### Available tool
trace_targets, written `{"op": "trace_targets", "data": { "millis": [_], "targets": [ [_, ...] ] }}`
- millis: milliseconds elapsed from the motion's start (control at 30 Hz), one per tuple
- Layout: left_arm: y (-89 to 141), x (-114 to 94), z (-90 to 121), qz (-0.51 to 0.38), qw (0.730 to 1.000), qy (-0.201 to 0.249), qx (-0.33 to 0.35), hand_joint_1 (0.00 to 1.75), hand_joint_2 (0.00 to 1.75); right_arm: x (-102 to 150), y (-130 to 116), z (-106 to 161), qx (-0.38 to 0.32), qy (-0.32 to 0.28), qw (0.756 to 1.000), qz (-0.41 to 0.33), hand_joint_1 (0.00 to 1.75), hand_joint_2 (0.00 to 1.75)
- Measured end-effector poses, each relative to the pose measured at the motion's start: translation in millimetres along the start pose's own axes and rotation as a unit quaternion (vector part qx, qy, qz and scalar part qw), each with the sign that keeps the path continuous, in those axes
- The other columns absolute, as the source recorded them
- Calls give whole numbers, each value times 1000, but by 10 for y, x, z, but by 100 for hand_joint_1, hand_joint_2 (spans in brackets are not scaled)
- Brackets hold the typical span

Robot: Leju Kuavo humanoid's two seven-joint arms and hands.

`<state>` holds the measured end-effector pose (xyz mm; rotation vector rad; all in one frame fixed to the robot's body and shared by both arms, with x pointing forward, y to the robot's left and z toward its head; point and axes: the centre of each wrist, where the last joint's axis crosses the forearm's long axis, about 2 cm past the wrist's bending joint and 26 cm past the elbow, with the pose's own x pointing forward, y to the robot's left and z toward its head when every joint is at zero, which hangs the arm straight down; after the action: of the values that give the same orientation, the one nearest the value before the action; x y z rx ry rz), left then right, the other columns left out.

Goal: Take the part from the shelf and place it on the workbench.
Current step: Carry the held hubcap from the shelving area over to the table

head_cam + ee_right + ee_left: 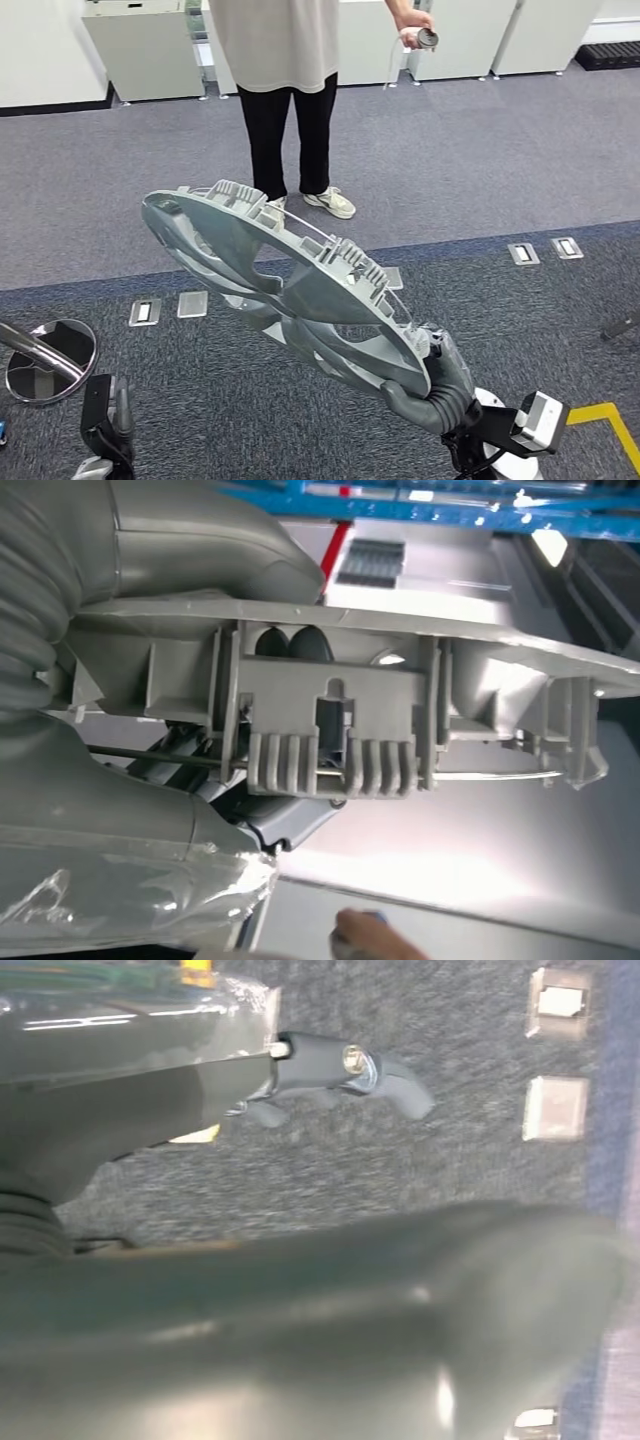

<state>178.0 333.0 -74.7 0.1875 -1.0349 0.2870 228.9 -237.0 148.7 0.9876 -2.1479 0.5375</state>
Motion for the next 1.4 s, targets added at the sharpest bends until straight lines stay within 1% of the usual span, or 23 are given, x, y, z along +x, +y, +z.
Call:
{"op": "trace_targets", "data": {
  "millis": [133, 500, 867, 1133, 1400],
  "targets": [
    [-18, 10, -6, 1, 1000, -2, 1, 0, 0, -4, 9, -17, 1, 2, 1000, -2, 175, 175],
    [29, -29, 21, 6, 1000, -1, 3, 0, 0, -18, 44, -23, -1, 0, 1000, -5, 175, 175],
    [15, -3, 3, -1, 1000, -1, 6, 0, 0, -16, 52, 5, -14, 10, 1000, -2, 175, 175],
    [-12, 18, -12, 2, 1000, -3, 6, 0, 0, -11, 25, 2, -15, 6, 1000, -5, 175, 175],
    [44, -26, 20, 0, 1000, 4, 22, 0, 0, -86, 6, 19, -11, 13, 1000, -22, 175, 175]
  ]
}}
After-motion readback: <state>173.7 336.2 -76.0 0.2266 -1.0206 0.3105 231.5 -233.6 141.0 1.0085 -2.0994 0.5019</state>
